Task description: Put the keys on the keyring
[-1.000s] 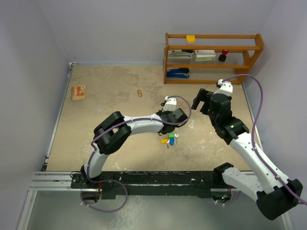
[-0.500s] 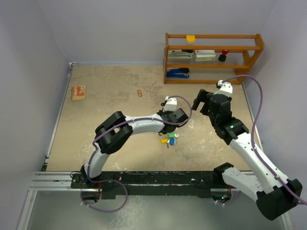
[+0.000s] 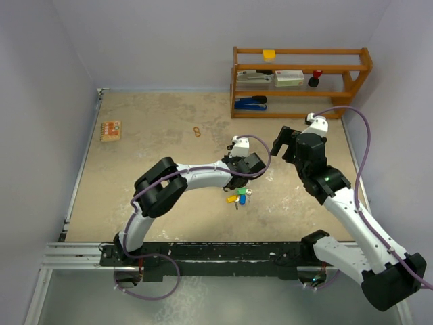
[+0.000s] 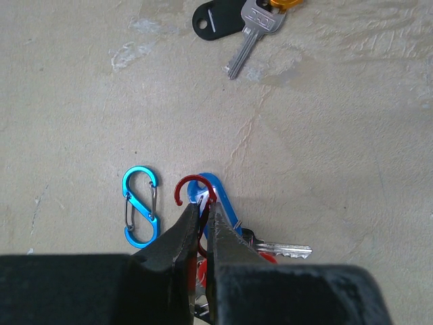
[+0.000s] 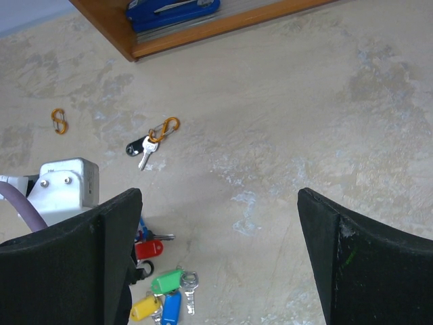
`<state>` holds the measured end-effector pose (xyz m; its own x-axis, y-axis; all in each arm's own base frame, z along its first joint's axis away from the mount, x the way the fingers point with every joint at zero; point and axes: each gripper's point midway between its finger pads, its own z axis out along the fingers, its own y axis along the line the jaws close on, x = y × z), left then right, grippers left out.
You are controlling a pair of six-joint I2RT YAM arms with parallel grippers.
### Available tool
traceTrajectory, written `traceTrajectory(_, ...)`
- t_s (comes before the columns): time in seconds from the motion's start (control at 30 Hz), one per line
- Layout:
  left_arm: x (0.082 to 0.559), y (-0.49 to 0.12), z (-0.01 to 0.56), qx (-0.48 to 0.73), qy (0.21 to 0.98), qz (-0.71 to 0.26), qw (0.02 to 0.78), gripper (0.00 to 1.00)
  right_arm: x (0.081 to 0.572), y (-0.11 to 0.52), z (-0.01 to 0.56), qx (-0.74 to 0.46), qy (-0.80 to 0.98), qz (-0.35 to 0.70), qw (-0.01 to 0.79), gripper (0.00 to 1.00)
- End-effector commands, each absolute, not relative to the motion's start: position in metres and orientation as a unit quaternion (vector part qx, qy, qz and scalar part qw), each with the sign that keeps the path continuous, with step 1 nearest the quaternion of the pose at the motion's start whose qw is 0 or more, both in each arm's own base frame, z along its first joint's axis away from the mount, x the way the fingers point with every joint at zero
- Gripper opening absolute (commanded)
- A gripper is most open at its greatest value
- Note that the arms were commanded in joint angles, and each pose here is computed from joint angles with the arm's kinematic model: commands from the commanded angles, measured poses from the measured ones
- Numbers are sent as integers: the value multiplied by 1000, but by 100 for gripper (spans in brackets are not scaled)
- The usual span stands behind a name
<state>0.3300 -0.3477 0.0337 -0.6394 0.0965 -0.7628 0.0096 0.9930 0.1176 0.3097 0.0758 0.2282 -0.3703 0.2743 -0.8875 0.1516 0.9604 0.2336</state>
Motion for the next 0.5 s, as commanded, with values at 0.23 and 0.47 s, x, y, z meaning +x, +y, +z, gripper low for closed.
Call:
traceTrajectory(0.23, 343, -350, 46, 1, 892, 50, 450, 0, 311, 71, 238, 143, 812, 58, 563, 100)
traceTrajectory(0.47, 345, -349, 44, -4, 891, 53, 451, 0, 312, 71, 238, 143, 812, 58, 563, 100)
